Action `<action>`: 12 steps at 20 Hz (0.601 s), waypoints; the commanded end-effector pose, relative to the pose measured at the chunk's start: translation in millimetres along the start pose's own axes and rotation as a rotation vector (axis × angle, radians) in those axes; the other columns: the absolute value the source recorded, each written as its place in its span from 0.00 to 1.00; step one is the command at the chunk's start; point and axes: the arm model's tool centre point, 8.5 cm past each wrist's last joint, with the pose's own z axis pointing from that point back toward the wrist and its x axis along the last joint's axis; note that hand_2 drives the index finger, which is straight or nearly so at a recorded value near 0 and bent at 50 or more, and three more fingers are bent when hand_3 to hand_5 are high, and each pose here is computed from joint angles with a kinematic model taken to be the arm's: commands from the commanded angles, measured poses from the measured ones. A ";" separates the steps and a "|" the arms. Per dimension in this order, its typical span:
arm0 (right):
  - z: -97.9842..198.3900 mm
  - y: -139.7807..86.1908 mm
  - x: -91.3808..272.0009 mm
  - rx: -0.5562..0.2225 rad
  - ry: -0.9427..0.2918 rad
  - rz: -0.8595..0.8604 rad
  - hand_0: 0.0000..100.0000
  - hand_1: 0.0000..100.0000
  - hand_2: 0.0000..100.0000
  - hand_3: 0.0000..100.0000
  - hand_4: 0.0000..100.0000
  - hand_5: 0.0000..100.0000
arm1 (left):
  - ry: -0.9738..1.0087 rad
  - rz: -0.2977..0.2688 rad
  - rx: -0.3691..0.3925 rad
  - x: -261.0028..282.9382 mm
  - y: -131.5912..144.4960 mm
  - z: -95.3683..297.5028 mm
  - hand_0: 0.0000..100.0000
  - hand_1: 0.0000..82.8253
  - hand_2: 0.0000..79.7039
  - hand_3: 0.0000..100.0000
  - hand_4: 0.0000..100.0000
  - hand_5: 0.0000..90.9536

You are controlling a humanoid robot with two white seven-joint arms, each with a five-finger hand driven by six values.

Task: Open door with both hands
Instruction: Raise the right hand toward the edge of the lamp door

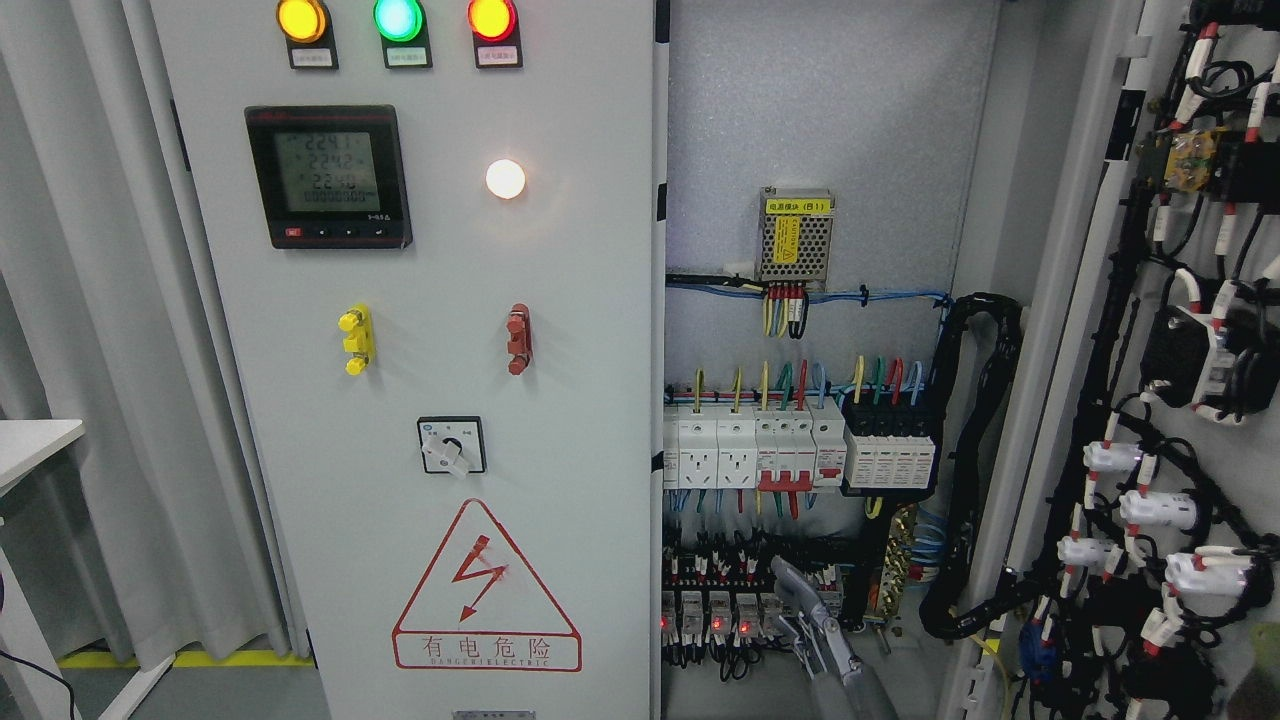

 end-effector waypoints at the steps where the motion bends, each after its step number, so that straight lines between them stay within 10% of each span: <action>1: -41.2 -12.8 -3.8 -0.019 -0.032 0.024 0.22 0.00 0.00 0.00 0.00 0.00 | 0.001 -0.001 -0.001 0.5 0.5 0.1 0.30 0.00 0.03 0.03 0.04 0.00; 12: -72.3 -20.3 -10.6 -0.016 -0.037 -0.003 0.22 0.00 0.00 0.00 0.00 0.00 | -0.002 -0.001 -0.005 1.4 -3.3 -0.4 0.30 0.00 0.03 0.03 0.04 0.00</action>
